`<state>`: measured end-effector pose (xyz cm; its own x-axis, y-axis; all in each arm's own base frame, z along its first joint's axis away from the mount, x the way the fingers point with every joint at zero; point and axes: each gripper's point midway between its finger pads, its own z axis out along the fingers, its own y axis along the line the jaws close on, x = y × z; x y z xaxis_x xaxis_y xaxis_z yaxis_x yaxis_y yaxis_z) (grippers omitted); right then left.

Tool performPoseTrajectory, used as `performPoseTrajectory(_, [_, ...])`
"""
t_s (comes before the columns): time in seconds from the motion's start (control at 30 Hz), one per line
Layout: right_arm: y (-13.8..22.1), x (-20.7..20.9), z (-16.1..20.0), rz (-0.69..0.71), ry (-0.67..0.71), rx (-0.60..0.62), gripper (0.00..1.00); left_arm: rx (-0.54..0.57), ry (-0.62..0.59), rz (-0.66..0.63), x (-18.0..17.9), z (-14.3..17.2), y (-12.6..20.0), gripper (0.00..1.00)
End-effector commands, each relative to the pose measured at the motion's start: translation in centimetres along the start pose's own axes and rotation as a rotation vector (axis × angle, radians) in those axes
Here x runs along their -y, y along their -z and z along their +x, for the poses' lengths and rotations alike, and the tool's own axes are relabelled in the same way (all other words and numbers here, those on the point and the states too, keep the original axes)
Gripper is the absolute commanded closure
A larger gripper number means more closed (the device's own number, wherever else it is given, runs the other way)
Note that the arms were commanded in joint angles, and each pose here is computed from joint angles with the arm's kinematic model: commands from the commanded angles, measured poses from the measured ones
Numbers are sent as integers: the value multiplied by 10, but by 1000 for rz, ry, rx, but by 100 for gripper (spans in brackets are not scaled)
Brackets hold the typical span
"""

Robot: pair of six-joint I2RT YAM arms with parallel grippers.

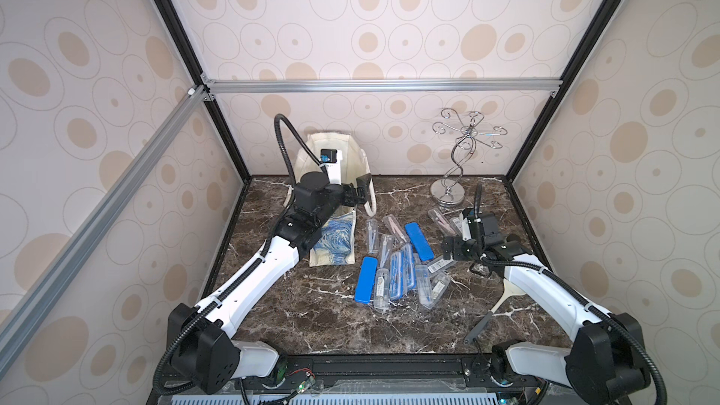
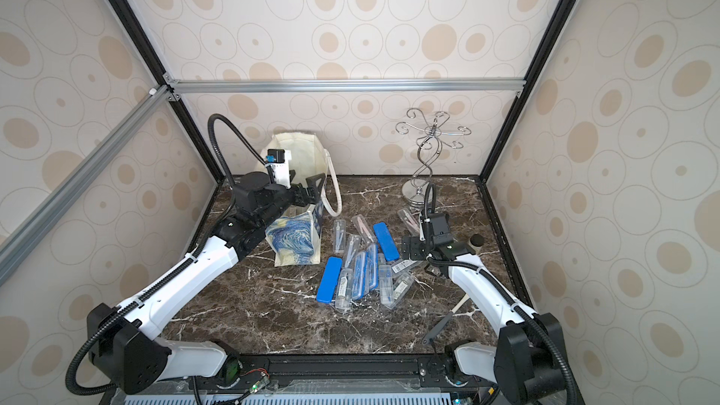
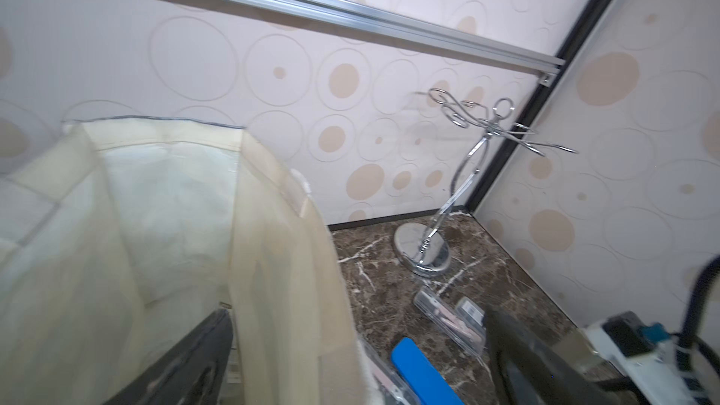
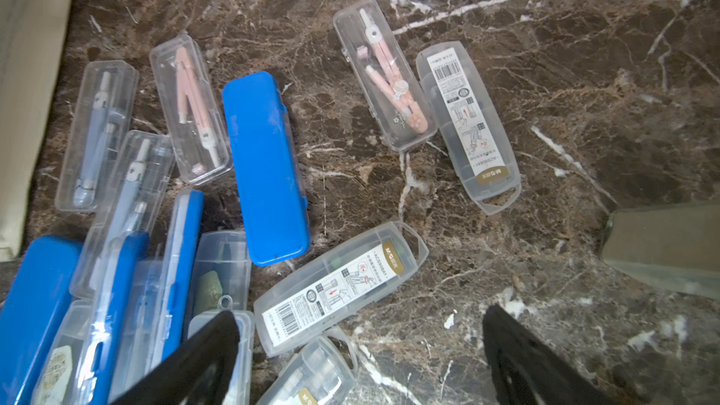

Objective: Put the compass set into the canvas bag
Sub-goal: Pick up the compass set at the center of the board.

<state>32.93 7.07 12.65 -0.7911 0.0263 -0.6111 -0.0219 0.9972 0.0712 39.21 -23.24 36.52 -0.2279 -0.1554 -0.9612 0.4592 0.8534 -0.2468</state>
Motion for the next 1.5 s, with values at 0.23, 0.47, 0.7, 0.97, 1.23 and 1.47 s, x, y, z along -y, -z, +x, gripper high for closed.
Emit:
performPoseTrajectory(0.23, [-10,24,2,119,-66,-78,0,-74,-30,216,111,43,-28,0])
performPoseTrajectory(0.47, [-21,21,14,79,-77,-157,9,-277,-29,159,138,129,-66,0])
performPoseTrajectory(0.7, [-31,39,23,146,-134,-215,8,-368,4,118,137,175,-81,0])
performPoseTrajectory(0.97, [-53,58,-8,134,-133,-221,16,-384,18,130,133,193,-76,0])
performPoseTrajectory(1.23, [-94,78,-18,221,-4,-340,33,-406,12,120,128,204,-72,0])
performPoseTrajectory(1.47, [-113,87,-27,238,3,-361,33,-420,2,107,124,210,-70,0])
